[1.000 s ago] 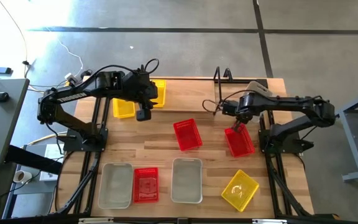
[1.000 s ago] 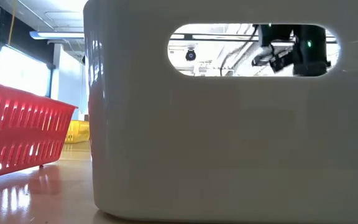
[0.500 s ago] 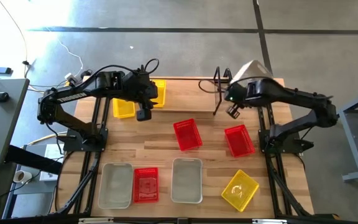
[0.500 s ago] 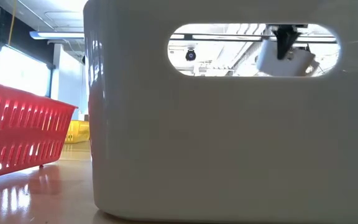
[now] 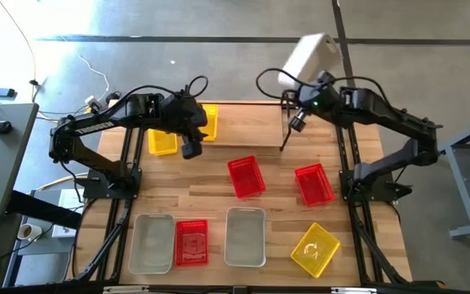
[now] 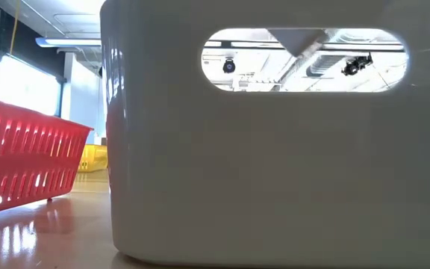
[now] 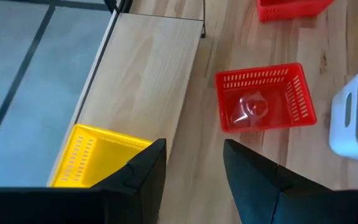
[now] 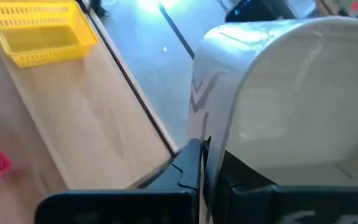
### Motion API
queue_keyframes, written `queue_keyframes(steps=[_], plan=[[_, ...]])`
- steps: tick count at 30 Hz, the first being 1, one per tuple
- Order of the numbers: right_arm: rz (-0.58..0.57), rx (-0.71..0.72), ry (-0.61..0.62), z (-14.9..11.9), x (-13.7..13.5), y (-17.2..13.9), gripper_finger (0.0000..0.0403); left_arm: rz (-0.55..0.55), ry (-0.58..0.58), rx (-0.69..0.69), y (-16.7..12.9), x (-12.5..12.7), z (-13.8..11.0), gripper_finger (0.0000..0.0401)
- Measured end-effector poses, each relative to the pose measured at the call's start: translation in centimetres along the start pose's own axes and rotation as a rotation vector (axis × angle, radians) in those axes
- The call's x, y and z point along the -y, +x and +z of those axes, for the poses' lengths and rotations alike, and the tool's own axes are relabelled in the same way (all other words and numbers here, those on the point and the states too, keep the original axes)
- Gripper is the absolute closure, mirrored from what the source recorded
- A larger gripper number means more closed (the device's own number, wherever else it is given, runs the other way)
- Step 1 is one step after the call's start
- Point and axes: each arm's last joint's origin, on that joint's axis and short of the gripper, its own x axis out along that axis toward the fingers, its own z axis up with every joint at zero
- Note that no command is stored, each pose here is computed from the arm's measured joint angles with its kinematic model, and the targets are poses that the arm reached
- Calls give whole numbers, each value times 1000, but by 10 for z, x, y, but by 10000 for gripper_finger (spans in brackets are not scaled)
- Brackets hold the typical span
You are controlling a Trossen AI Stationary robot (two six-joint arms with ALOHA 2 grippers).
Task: Stack baskets on shelf by color
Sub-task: Put the top right white bin on the shelf
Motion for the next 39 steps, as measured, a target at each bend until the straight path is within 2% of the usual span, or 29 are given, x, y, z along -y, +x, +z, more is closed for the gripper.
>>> queue_keyframes(steps=[4,7,12,19,23,31,39], plan=[[5,-12,-72,19,-8,13,403,0,-39,-2,0,0,0,252],[55,-40,-135,28,-18,28,403,0,-56,-13,0,0,-1,252],[147,-167,-243,26,-41,56,403,-5,-93,-39,0,2,-4,252],[313,-361,-345,16,-76,96,403,-10,-80,-93,-1,4,-9,252],[393,-421,-361,12,-93,115,403,-13,-77,-94,-1,6,-9,252],[445,-514,-375,4,-115,147,403,-13,-75,-94,-1,6,-9,252],[468,-586,-360,-4,-120,171,403,-13,-74,-94,-1,6,-9,252]])
